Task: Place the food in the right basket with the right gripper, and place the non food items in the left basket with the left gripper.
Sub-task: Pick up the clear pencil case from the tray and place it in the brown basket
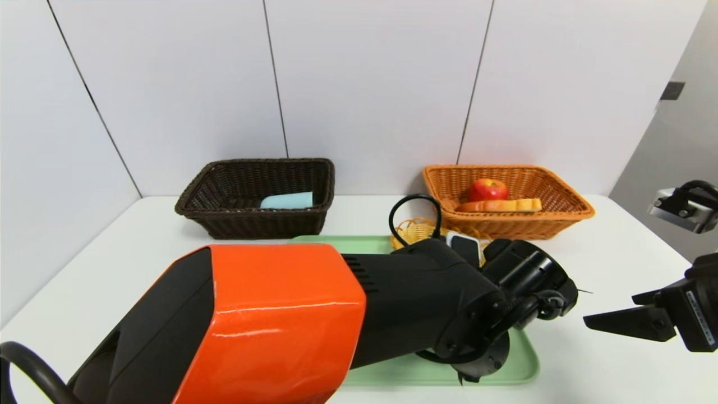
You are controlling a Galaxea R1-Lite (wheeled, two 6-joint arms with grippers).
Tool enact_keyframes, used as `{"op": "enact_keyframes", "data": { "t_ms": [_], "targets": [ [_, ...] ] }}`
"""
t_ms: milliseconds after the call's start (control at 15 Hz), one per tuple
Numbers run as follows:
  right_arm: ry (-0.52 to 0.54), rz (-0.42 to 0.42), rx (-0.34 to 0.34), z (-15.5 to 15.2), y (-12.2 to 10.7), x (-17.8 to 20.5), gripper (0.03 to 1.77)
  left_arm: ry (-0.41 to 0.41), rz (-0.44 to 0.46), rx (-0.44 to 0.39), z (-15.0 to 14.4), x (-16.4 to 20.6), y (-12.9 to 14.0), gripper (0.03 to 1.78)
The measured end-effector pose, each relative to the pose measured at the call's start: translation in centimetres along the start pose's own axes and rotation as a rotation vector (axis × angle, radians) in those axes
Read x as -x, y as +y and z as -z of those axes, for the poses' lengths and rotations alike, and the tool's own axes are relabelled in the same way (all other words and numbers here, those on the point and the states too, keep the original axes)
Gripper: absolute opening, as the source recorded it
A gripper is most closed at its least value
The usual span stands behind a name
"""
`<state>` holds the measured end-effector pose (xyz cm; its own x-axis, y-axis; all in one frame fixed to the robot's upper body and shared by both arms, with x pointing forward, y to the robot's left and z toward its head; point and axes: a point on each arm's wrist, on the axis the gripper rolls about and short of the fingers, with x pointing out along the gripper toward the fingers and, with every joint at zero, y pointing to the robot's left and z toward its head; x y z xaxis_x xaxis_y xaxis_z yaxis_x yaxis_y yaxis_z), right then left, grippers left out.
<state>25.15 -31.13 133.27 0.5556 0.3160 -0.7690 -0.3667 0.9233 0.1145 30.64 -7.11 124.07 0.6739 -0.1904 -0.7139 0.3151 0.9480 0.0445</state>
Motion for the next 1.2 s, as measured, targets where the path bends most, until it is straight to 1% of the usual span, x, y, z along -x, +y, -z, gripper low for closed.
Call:
{"op": "enact_keyframes", "data": {
  "t_ms": [267,333,467,600,733,800,1200],
  "targets": [
    [-0.004,0.002,0.001,-0.04,0.0,0.04,1.7,0.002,-0.001,0.0,0.0,-0.06,0.04,1.68],
    [-0.01,0.003,0.002,-0.09,0.0,0.05,1.7,0.003,-0.001,-0.001,0.02,-0.06,0.04,1.47],
    [-0.01,0.003,0.003,-0.1,0.0,0.05,1.7,0.004,-0.001,0.0,0.02,-0.05,0.05,1.18],
    [-0.011,0.003,0.002,-0.1,0.0,0.05,1.7,0.004,-0.002,0.0,0.02,-0.06,0.07,0.94],
    [-0.011,0.003,0.002,-0.1,0.0,0.06,1.7,0.005,-0.002,-0.001,0.03,-0.05,0.06,0.75],
    [-0.011,0.003,0.002,-0.1,0.0,0.07,1.7,0.004,-0.002,0.0,0.04,-0.04,0.05,0.55],
    [-0.015,0.003,0.004,-0.08,0.03,0.15,1.7,0.009,-0.016,0.01,-0.29,-0.15,0.63,0.55]
  ]
}}
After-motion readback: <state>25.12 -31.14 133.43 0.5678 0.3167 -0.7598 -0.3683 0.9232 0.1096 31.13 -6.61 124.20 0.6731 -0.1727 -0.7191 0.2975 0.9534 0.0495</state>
